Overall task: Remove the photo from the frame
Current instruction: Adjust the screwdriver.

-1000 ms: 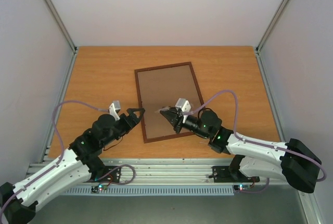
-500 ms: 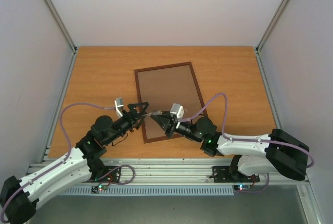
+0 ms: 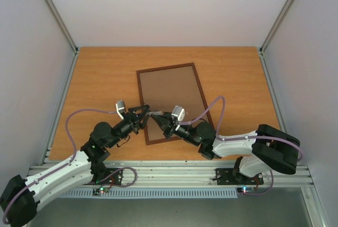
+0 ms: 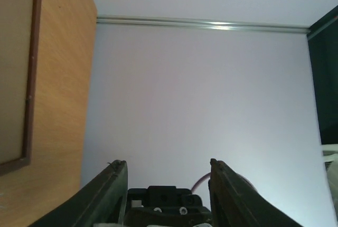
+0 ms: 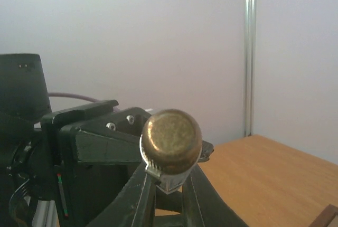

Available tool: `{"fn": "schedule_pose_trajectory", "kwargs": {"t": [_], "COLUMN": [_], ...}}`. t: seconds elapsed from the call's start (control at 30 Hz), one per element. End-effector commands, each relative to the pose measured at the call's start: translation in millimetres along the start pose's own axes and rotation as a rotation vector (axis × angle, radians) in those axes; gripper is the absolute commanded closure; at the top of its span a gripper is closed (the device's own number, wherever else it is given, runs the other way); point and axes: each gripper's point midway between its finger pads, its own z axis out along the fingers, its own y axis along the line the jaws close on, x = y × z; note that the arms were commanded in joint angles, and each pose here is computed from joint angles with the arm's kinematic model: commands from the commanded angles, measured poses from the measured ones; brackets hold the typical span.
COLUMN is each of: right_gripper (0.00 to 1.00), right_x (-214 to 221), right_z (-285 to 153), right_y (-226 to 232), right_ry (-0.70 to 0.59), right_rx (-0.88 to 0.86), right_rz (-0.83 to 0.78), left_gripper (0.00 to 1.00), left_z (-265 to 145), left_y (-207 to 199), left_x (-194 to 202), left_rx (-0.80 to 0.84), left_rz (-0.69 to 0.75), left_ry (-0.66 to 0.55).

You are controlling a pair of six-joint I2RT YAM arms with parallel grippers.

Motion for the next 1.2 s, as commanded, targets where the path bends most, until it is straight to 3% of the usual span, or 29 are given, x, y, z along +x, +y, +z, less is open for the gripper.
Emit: {"fn": "schedule_pose_trajectory", "kwargs": {"t": [0.0,0.23,0.37,0.53,0.67,1.03,1.17], "right_gripper": [0.99,0.99,0.89,0.68,0.59,0.52,0.52], "right_x": [-20.8,-20.2,-16.5,-8.0,7.0,46.5,44.5], "right_z": [1.3,-3.2,-4.2,-8.7,-12.1,-42.0,-49.0], "right_y": [-1.3,1.5,2.1,1.8,-0.9,-1.4,-4.2], "right_ry": [-0.086,-0.083,-0.072,-0.045,0.039,0.462,0.531], "right_rx": [0.027,0.012,0.008,0.008,0.017,-0.032,-0.035], "right_rz": [-0.027,-0.048,-0.058,-0.08,-0.111,-0.174,-0.169], "left_gripper": [0.61,0.88,0.99,1.0,1.0,1.0,1.0], "left_z": [-7.1,-12.4,-13.5,-13.1,-12.2,-14.0,-15.3], "left_y": [-34.2,-38.9,-38.2,-33.0,-26.1,-24.8,-28.6], "left_x": [-1.4,-6.8,-11.5,-18.1,-23.2,-30.6,-30.5], "left_rx": [0.161,0.184,0.184,0.163,0.114,-0.061,-0.107], "left_rz": [-0.046,-0.054,-0.06,-0.031,0.028,0.302,0.404], "left_ry": [-0.009,-0.041,-0.068,-0.11,-0.143,-0.186,-0.178]}}
